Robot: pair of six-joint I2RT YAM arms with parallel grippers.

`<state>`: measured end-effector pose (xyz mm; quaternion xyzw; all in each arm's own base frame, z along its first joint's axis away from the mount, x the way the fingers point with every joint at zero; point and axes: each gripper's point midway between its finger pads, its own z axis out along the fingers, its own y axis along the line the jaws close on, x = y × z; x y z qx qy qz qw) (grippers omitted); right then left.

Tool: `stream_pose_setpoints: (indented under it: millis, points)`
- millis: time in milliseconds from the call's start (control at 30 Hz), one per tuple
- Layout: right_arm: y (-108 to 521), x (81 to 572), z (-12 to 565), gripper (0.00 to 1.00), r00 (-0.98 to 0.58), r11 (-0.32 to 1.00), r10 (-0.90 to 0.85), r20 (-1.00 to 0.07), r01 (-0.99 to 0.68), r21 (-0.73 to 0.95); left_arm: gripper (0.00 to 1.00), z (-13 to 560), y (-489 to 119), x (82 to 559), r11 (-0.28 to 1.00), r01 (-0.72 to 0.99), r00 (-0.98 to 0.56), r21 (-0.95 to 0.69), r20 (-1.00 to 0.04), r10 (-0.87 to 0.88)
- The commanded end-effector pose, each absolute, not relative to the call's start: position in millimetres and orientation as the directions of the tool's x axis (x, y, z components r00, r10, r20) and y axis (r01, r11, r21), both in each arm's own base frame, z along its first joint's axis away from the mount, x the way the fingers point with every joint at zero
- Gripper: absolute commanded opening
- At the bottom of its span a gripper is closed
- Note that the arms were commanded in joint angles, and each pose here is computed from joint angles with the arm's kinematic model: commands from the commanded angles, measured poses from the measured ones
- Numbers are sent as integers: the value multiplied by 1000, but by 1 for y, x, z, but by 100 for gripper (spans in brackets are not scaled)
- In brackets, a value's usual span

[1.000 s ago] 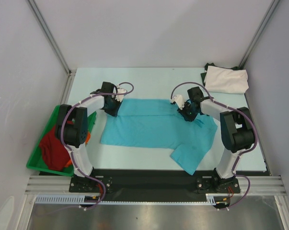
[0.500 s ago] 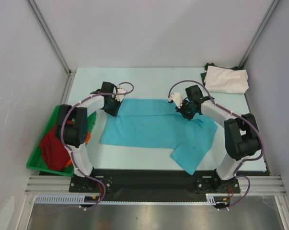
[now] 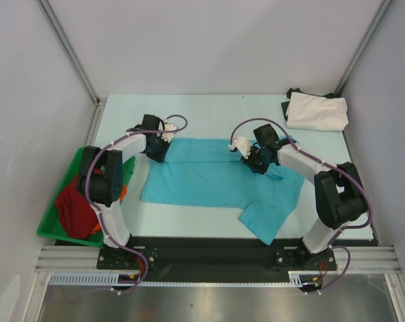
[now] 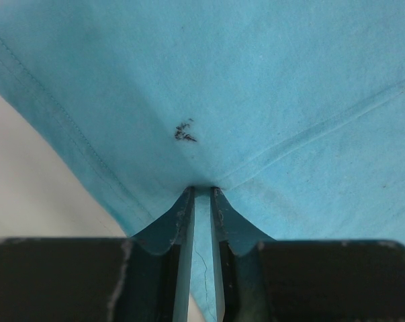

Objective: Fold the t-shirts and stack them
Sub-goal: Fold the tshirt

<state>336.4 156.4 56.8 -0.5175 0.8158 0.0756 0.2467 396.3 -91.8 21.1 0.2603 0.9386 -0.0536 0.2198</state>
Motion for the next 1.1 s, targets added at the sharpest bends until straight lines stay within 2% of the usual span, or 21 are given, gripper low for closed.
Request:
stream_pose_setpoints:
  millis: [0,67,133,200,267,367,433,467,533,867,1067]
  points:
    - [165,341,83,28,-328,464,-781,-532,-875,-142,19,35,-99,410,861,507,-745,25,-489,453]
    - [165,350,97,37,-348,509,-748,-565,-847,-152,19,37,-97,413,861,508,-742,38,-489,459]
    - [161,369,117,42,-415,614,-661,-625,-778,-132,20,44,-97,420,858,511,-730,53,-501,466]
    - [139,389,125,44,-522,736,-528,-670,-674,-55,22,50,-95,426,860,506,-727,60,-507,463]
    - [109,407,133,45,-573,805,-436,-693,-593,-17,24,52,-92,428,864,501,-738,43,-500,453]
    - [85,414,119,44,-630,843,-379,-678,-538,28,25,54,-106,431,854,512,-763,-94,-507,402]
    - [64,417,106,43,-670,870,-341,-659,-490,49,25,49,-116,429,832,521,-793,-192,-469,389]
    - [59,419,103,42,-678,877,-327,-659,-477,55,25,52,-129,426,794,541,-795,-277,-476,376]
    - [50,428,101,42,-681,890,-304,-666,-453,56,25,51,-136,426,783,534,-810,-321,-461,363]
    - [-9,481,85,41,-694,940,-228,-682,-339,30,25,20,-106,445,847,493,-828,-199,-408,385]
    - [-19,505,61,40,-707,939,-251,-662,-343,11,25,7,-96,453,865,477,-836,-154,-384,393]
